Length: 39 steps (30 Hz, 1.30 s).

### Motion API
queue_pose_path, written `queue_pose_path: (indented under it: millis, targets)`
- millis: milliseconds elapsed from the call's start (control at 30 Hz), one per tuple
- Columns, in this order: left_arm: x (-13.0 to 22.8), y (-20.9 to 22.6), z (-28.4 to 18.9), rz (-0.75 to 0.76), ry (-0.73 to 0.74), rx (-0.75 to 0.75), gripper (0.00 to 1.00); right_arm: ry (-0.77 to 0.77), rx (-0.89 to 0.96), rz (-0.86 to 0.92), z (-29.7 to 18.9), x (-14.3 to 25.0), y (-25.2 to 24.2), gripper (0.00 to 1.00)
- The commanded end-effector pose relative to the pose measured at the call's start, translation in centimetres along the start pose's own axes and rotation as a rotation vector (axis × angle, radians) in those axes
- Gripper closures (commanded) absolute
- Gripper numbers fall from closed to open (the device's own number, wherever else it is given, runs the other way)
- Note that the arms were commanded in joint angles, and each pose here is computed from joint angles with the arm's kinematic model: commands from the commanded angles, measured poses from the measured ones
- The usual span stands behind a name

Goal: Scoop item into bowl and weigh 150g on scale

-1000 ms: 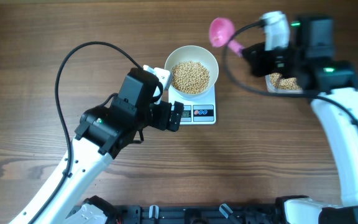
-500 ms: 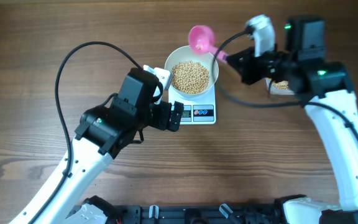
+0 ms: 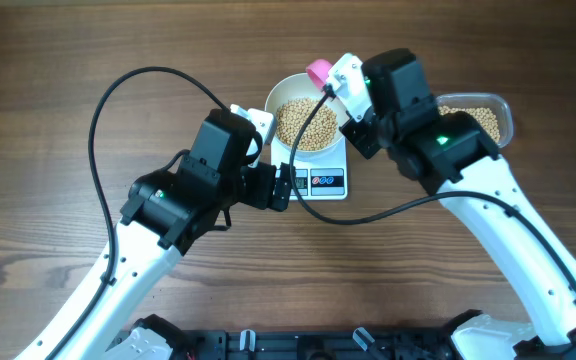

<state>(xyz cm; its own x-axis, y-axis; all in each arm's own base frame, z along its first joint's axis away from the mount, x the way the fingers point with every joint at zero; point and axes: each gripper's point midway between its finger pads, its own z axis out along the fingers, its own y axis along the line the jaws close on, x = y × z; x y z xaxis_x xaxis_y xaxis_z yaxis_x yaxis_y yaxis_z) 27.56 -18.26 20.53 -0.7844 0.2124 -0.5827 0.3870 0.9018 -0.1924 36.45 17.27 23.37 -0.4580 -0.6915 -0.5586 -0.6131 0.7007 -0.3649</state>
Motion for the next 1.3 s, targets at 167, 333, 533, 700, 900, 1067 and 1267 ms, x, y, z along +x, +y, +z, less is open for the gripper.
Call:
queue_pose_path:
  millis: [167,333,533,700,900,1067,1267]
  targets:
    - [0.0,0.1,-0.1,-0.007,-0.007,-0.010,0.00,0.044,0.095,-0.144,0.3,-0.3,0.6,0.96]
    - [0.0,0.1,-0.1,-0.007,-0.007,-0.010,0.00,0.034,0.102,-0.165,0.2,-0.8,1.0,0.96]
    - [0.0,0.1,-0.1,-0.007,-0.007,-0.010,0.00,0.008,0.047,-0.113,0.3,-1.1,2.0,0.96]
    - [0.0,0.1,-0.1,-0.007,-0.007,-0.010,0.00,0.009,0.041,-0.064,0.3,-1.0,2.0,0.96]
    - [0.0,0.1,-0.1,-0.007,-0.007,-0.010,0.00,-0.003,-0.007,-0.075,0.4,-1.2,2.8,0.96]
    - [0.0,0.1,-0.1,-0.007,-0.007,-0.010,0.00,0.062,0.088,-0.093,0.3,0.1,1.1,0.96]
    - [0.0,0.1,-0.1,-0.007,-0.007,-0.010,0.00,0.011,-0.072,0.040,0.4,-0.5,3.5,0.96]
